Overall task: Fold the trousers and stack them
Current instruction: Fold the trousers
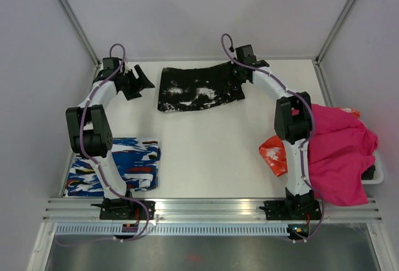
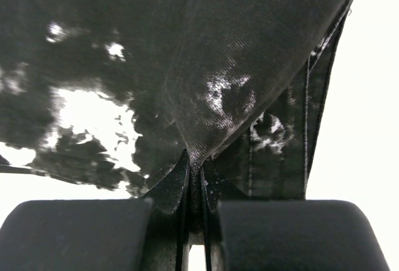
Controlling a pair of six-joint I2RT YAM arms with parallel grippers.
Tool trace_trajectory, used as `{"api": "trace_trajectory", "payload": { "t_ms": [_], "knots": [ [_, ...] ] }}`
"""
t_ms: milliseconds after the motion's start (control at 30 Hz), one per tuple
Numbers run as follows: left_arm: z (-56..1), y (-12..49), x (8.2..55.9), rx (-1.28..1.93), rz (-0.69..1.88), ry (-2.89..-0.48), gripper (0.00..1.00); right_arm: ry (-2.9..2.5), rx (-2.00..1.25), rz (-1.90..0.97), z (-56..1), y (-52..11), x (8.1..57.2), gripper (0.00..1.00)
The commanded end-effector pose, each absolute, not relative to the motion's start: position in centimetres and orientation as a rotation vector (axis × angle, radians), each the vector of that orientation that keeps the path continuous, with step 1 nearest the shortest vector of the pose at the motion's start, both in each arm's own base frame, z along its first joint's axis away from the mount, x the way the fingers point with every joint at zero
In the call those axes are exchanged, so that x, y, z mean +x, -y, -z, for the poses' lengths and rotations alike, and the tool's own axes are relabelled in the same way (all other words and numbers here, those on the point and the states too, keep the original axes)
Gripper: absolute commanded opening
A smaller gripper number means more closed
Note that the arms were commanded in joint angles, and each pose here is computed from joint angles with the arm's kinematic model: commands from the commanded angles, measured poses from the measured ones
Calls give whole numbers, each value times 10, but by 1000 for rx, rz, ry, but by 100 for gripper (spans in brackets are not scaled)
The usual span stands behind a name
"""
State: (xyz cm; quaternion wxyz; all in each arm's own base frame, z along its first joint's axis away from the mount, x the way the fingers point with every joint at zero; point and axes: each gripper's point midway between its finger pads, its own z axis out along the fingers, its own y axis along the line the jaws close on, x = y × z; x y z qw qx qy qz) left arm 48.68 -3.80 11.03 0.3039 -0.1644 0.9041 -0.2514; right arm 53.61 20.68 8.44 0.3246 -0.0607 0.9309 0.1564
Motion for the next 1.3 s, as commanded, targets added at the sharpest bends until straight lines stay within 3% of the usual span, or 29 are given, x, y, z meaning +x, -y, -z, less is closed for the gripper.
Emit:
{"api": "trace_trajectory", "payload": {
  "t_ms": [0, 200, 600, 700, 733, 800, 933, 1000, 1067, 1100, 1167, 1200, 1267],
  "knots": [
    [-110, 40, 490, -381, 689, -2379, 86, -2249, -252, -465, -145, -223, 565, 2],
    [-109, 39, 490, -382, 688, -2380, 86, -2067, -365, -548, -211, -238, 568, 2],
    [-107, 42, 495, -379, 715, -2370, 86, -2222, -346, -664, -112, -213, 578, 9],
    [-107, 45, 495, -375, 727, -2371, 86, -2238, -336, -616, -107, -206, 580, 25],
    [-107, 46, 494, -375, 730, -2372, 86, -2247, -329, -607, -107, -204, 581, 42],
    [-107, 51, 494, -363, 739, -2373, 86, -2270, -308, -557, -115, -196, 582, 59],
    [-108, 58, 496, -337, 739, -2373, 86, -2295, -321, -501, -152, -185, 575, 76],
    [-116, 57, 501, -338, 746, -2362, 86, -2288, -293, -469, -184, -180, 570, 75],
    [-134, 61, 512, -326, 768, -2334, 86, -2219, -262, -498, -224, -181, 566, 66],
    [-143, 63, 517, -316, 787, -2317, 84, -2193, -222, -570, -242, -188, 557, 52],
    [-168, 72, 532, -285, 821, -2254, 78, -2059, -275, -762, -271, -216, 553, 37],
    [-177, 79, 535, -266, 861, -2231, 65, -2078, -256, -843, -259, -225, 542, 25],
    [-187, 95, 543, -262, 924, -2201, 47, -2040, -274, -894, -251, -237, 542, 16]
  ]
}}
